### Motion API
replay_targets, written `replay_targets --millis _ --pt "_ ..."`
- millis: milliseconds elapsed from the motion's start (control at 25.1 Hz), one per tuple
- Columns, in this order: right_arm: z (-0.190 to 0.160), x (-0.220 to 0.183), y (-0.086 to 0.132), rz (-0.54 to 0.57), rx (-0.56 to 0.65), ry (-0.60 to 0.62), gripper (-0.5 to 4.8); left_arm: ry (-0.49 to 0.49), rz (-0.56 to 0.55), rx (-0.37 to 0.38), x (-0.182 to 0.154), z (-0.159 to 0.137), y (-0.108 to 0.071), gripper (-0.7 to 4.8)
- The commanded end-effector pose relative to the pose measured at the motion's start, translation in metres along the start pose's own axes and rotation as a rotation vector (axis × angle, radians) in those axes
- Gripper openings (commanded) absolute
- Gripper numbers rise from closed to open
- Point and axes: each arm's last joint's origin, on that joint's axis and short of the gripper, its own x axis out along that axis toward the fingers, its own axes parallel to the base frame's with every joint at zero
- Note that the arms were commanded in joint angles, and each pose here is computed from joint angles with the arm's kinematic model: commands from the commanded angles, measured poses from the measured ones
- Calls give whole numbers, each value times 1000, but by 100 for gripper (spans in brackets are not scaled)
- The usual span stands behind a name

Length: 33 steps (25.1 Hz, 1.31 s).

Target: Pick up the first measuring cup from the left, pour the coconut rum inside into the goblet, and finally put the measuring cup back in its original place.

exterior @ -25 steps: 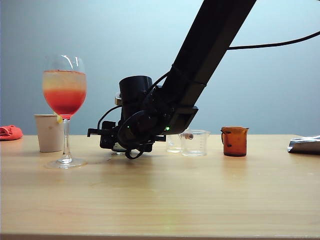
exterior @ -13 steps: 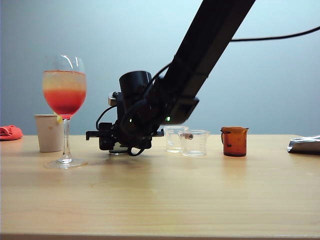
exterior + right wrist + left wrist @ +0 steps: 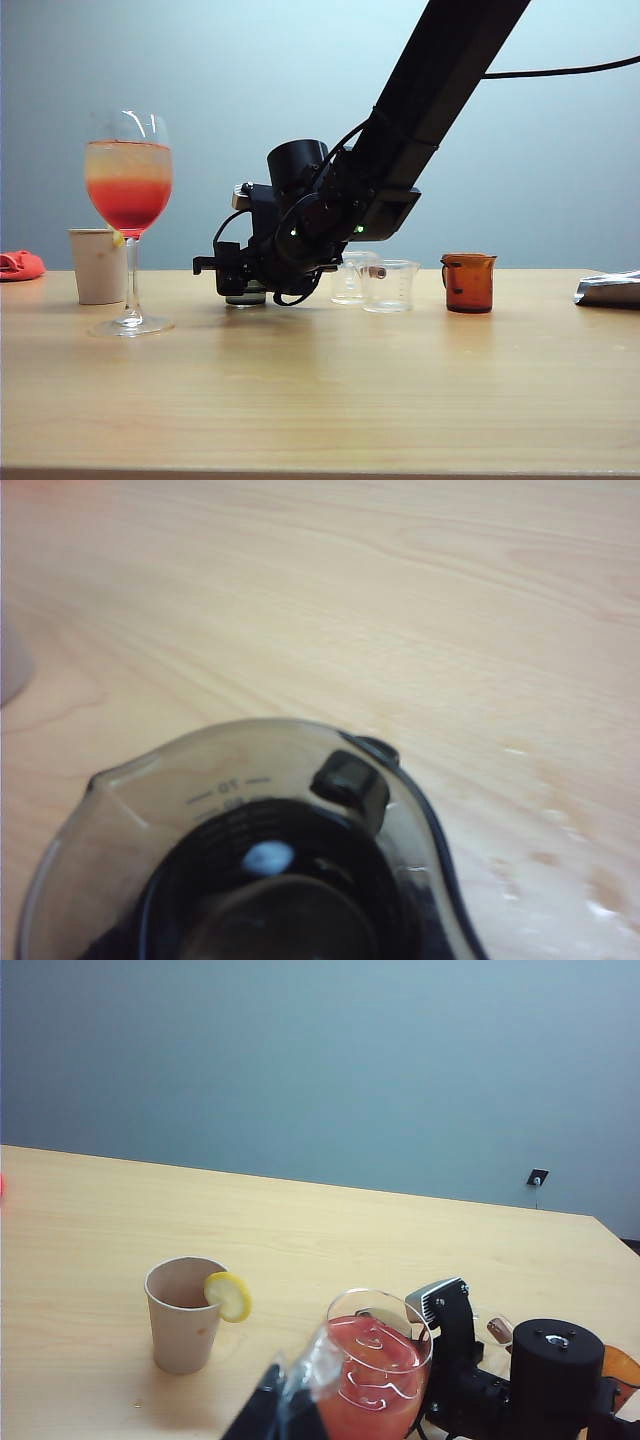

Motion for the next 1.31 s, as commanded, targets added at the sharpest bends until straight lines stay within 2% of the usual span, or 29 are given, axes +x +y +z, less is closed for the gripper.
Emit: replay_targets --millis 40,717,1274,1314 --pt "3 -1 4 71 -5 4 157 -20 -6 10 -1 3 -1 -5" --pt "27 -17 6 155 -62 52 157 -17 -5 13 -1 3 -1 -5" --pt "4 -22 -2 166 -73 22 159 -17 -6 13 -1 3 -1 -5" --pt "4 -22 -2 166 -73 20 177 -17 -6 13 -1 3 -1 -5"
